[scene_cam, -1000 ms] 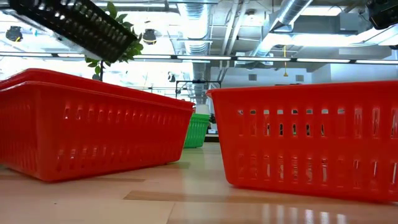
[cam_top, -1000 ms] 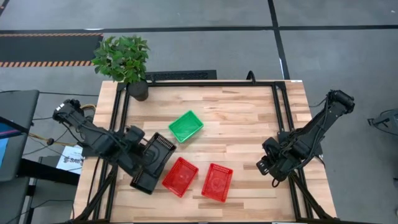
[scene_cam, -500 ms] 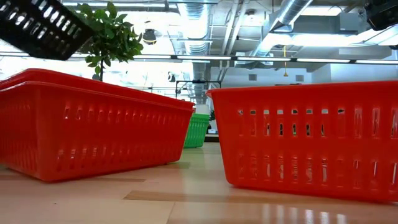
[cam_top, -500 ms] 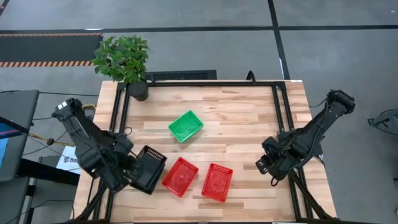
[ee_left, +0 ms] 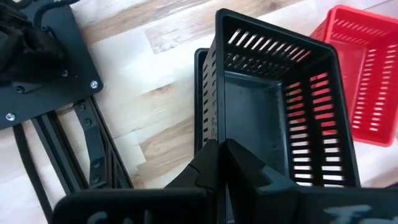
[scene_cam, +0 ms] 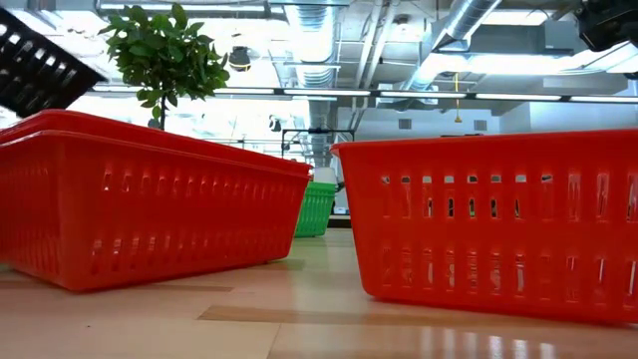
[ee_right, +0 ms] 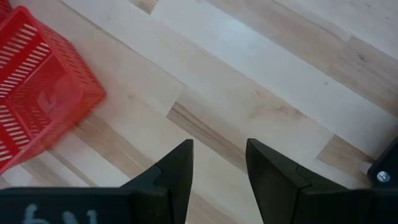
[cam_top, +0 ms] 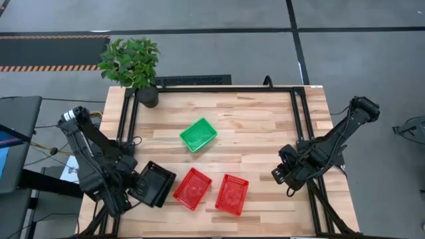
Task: Stack baskets by color
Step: Stack the right black bin on top of the left black bins
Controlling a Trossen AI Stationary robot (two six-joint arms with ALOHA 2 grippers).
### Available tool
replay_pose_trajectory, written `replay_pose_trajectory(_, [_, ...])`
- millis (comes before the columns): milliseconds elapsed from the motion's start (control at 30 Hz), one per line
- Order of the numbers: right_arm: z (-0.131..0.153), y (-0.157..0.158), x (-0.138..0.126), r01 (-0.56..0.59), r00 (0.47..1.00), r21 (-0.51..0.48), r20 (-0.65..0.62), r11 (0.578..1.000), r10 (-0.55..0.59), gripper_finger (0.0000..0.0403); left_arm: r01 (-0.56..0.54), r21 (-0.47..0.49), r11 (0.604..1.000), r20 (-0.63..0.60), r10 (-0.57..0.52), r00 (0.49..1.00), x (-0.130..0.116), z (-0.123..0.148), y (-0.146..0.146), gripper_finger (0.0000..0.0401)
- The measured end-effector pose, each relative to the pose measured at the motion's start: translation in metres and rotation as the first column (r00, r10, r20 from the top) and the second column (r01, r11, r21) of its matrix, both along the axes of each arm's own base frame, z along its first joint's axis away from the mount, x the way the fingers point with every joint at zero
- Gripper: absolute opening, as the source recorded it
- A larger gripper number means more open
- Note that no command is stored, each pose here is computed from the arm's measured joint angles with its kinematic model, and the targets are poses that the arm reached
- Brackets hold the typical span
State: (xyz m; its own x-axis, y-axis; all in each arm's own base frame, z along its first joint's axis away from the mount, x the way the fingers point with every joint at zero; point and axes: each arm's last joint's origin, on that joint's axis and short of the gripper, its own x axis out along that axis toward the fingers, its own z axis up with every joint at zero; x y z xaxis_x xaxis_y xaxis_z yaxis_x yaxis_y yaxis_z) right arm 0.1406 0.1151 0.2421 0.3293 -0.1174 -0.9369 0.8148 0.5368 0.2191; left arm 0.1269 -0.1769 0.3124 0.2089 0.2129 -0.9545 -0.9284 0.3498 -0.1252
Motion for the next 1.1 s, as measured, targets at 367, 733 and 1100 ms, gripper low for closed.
replay_pose_trajectory(367, [0.0,-0.004,0.003,0.024,1.0,-0.003,-0.002,1.0,-0.024,0.017,0.002,0.061,0.998,-0.039,0.0,0.999,0.005,-0.016,-0.008,0.0])
replay_pose_trajectory(733, [0.0,-0.005,0.004,0.022,1.0,-0.003,-0.002,1.0,-0.022,0.017,-0.023,0.121,0.992,-0.078,0.032,0.996,0.005,-0.044,-0.001,0.0])
replay_pose_trajectory(1100, [0.0,-0.004,0.003,0.021,1.0,0.003,-0.007,1.0,-0.021,0.017,-0.043,0.106,0.993,-0.001,0.043,0.999,0.013,-0.069,0.0,0.0])
